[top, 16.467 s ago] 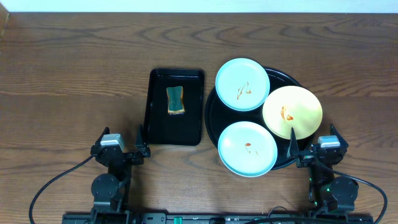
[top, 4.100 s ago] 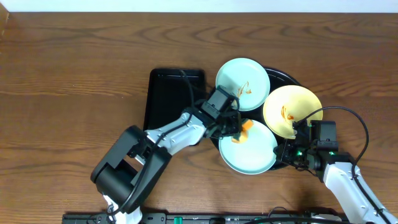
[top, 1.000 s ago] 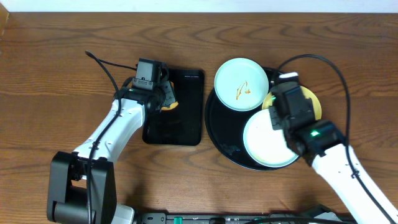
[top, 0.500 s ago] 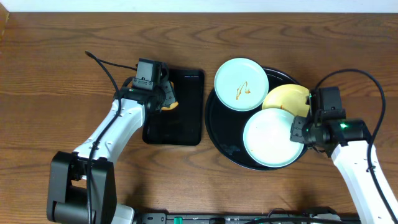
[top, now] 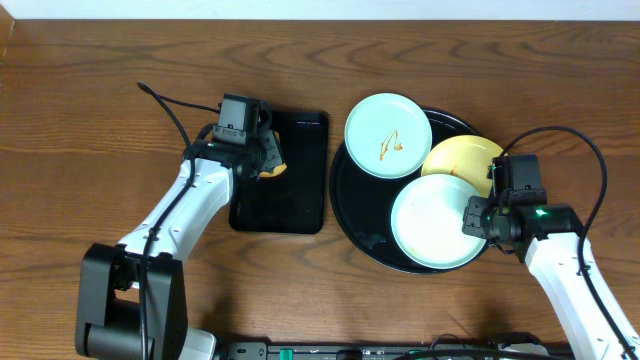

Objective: Clean dirty plates on tray and stack at the side
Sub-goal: 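Lift the cleaned green plate with the right gripper and tilt it up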

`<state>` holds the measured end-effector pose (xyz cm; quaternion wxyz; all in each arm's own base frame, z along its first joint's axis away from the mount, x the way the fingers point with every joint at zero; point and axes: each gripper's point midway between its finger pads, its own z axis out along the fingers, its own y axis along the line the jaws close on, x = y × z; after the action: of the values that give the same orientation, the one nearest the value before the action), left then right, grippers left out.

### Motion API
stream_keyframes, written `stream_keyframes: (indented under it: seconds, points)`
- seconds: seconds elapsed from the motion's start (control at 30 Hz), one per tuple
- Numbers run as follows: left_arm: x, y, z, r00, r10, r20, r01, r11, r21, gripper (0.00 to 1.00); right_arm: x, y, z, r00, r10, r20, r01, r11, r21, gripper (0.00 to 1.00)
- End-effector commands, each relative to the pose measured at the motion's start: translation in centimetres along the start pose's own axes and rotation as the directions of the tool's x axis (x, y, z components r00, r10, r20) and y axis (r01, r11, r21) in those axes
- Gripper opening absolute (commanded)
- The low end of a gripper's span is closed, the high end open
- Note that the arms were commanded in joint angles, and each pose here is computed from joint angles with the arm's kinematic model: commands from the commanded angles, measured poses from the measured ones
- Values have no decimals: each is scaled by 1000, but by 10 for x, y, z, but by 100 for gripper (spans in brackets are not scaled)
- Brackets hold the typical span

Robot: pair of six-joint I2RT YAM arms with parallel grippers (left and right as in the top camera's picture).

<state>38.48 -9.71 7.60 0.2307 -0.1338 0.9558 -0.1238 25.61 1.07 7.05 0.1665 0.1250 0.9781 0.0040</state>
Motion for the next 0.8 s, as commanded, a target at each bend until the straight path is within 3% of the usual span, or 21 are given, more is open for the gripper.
stream_keyframes:
  seconds: [0.0, 0.3, 0.77]
  points:
    - [-4, 3, 1, 1000, 7, 7, -7, 1000, -19, 7, -6, -11, 2, 999, 40, 33, -41, 998, 50, 44]
    - [-3, 3, 1, 1000, 7, 6, -7, 1000, -20, 8, -27, -7, 5, 992, 45, 117, -50, 998, 36, 41]
    - [-3, 3, 1, 1000, 7, 6, -7, 1000, -20, 8, 5, -11, 44, 995, 49, -81, -41, 995, 89, 32]
